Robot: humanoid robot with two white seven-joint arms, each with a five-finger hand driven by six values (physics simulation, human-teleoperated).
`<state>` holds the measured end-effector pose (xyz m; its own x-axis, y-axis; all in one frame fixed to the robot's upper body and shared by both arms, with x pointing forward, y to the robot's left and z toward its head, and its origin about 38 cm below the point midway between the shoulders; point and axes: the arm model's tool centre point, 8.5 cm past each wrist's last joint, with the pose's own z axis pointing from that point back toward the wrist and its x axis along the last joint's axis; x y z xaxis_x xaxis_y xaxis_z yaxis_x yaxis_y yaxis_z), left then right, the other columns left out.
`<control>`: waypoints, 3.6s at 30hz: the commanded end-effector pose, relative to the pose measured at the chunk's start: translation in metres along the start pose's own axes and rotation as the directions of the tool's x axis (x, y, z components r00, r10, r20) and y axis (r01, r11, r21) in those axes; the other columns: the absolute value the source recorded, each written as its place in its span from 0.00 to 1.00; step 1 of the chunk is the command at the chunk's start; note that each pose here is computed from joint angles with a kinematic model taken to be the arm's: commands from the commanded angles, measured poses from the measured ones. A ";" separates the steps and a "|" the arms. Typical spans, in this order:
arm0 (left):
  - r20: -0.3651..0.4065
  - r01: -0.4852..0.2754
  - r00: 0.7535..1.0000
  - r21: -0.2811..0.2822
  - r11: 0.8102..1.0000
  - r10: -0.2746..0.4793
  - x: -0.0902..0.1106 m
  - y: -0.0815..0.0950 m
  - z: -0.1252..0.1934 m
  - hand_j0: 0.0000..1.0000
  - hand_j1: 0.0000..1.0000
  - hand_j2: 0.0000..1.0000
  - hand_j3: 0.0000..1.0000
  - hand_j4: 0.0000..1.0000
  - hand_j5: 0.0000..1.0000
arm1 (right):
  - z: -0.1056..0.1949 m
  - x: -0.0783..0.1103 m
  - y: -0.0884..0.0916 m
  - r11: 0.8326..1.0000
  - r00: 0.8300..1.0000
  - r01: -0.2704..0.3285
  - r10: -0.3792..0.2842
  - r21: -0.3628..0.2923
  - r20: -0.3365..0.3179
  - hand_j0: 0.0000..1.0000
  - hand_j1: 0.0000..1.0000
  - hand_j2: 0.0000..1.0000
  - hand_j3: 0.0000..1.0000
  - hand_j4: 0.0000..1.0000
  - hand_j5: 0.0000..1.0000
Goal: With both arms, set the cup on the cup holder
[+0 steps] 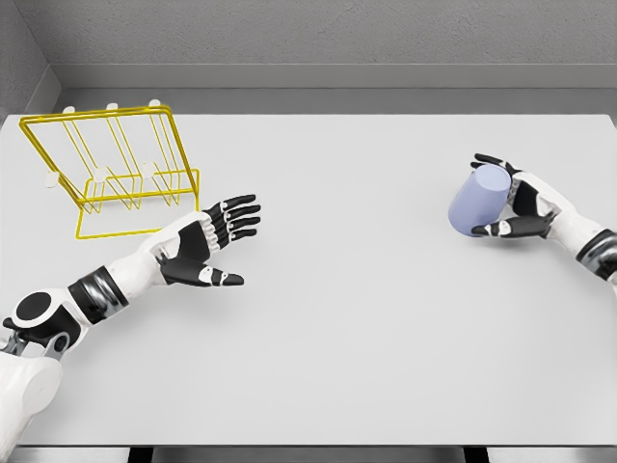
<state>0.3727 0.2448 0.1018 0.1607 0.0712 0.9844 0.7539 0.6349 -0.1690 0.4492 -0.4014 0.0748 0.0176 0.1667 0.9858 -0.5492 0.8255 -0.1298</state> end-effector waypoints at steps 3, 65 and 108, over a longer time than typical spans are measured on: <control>0.013 0.000 1.000 -0.002 1.000 0.000 0.002 -0.001 0.000 1.00 1.00 1.00 1.00 1.00 1.00 | -0.002 0.000 0.002 1.000 1.000 0.006 -0.006 0.002 0.005 1.00 1.00 1.00 1.00 1.00 1.00; 0.033 0.007 0.999 0.000 1.000 -0.007 0.001 -0.001 -0.002 1.00 1.00 1.00 1.00 1.00 1.00 | -0.068 0.081 0.081 0.961 0.964 -0.063 -0.011 0.268 0.267 0.72 0.72 0.72 0.72 0.72 0.72; 0.046 0.004 0.999 0.058 0.998 -0.007 -0.004 0.006 0.003 1.00 1.00 1.00 1.00 1.00 1.00 | -0.127 0.043 0.206 0.880 0.974 -0.014 -0.096 0.476 0.207 0.71 0.71 0.71 0.71 0.71 0.71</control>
<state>0.3730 0.2490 0.0953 0.1313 0.0952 0.9868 0.7205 0.6746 -0.1610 0.4429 -0.1561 0.0781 -0.1087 -0.0275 0.9937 -0.8813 0.4651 -0.0835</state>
